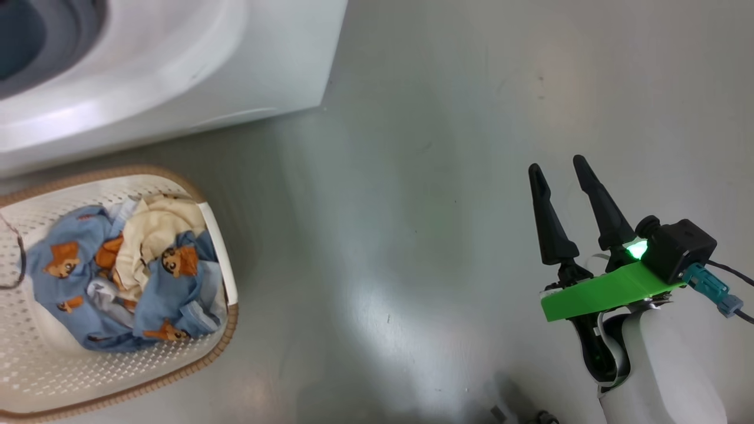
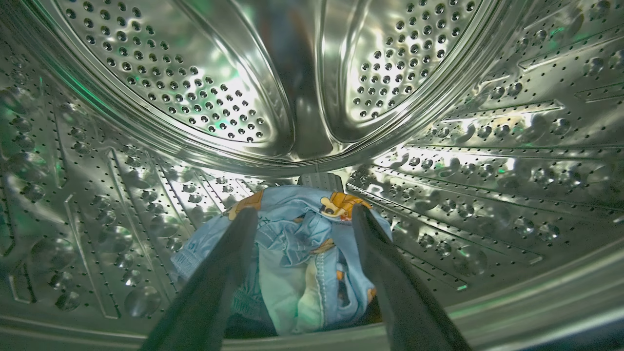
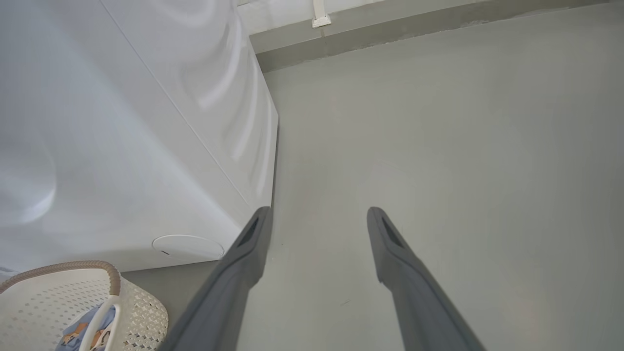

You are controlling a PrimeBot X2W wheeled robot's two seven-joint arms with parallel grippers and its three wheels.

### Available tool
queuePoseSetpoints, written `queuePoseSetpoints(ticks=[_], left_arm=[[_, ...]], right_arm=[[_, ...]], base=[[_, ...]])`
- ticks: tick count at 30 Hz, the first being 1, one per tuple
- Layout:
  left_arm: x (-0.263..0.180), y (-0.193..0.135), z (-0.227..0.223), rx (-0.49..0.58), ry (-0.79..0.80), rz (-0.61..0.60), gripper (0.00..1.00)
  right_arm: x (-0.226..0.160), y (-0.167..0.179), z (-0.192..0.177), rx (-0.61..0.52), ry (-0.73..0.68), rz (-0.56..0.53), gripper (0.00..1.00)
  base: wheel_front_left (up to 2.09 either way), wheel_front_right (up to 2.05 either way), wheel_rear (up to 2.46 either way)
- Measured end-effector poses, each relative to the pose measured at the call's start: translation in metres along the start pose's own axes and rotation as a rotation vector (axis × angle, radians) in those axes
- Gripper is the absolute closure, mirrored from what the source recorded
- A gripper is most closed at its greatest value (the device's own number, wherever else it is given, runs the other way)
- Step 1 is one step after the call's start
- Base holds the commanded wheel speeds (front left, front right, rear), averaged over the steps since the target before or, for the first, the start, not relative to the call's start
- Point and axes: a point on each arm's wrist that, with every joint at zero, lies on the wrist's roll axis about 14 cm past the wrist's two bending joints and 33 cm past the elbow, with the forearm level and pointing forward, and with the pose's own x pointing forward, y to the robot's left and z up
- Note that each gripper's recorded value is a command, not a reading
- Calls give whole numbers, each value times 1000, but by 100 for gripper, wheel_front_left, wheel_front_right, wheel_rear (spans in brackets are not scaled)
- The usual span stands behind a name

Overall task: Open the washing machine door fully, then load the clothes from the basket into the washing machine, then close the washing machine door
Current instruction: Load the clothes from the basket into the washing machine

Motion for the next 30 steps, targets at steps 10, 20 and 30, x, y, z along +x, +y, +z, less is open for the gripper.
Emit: queuePoseSetpoints(ticks=[10, 20, 30], left_arm=[[-30, -8, 7, -24, -11, -6, 0], [-68, -13, 21, -29, -63, -16, 0], [-140, -20, 45, -69, -198, 1, 0]], right_arm=[[-6, 8, 23, 8, -50, 16, 0], [-15, 17, 41, 10, -89, 36, 0], [-32, 30, 57, -1, -124, 65, 0]], base=[[0, 0, 0], [0, 0, 0], [0, 0, 0]])
